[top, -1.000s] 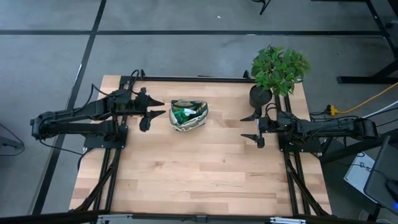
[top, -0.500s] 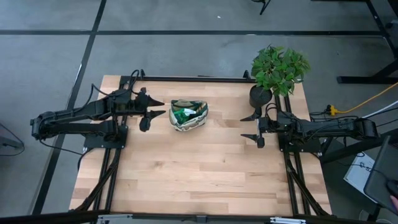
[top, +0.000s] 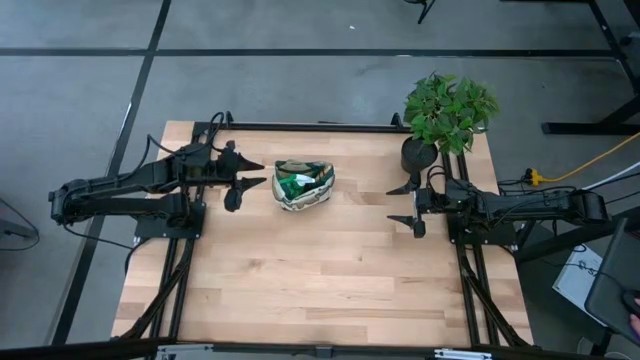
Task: Pick & Place Garden tools in Gardening bag
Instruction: Return to Home Position
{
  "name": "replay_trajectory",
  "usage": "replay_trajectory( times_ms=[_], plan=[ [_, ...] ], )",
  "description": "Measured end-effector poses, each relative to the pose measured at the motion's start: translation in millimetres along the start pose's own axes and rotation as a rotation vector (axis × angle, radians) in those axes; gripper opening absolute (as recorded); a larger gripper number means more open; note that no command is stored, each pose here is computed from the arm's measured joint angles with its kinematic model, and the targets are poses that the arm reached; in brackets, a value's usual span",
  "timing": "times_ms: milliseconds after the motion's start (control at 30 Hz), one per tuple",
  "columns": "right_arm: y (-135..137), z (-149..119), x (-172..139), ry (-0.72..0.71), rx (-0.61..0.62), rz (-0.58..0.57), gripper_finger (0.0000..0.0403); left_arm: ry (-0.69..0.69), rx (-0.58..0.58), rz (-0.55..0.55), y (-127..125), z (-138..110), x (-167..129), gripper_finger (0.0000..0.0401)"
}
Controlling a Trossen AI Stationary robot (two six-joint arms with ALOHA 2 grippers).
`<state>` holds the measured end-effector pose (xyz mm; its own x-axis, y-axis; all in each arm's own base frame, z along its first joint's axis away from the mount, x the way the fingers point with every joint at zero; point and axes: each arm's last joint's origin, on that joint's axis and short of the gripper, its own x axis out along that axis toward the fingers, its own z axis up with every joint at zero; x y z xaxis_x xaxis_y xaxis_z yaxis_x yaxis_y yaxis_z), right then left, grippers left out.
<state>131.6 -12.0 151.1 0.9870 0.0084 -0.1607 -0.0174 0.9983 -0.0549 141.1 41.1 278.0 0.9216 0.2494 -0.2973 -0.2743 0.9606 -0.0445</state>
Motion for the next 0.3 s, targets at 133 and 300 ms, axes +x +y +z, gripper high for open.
replay_trajectory(
  times_ms=[133,300],
  plan=[
    [0.0,0.0,0.0,0.0,0.0,0.0,0.0341,0.0,0.0,0.0,0.0,0.0,0.0,0.0168],
    [0.0,0.0,0.0,0.0,0.0,0.0,0.0341,0.0,0.0,0.0,0.0,0.0,0.0,0.0168]
  ],
)
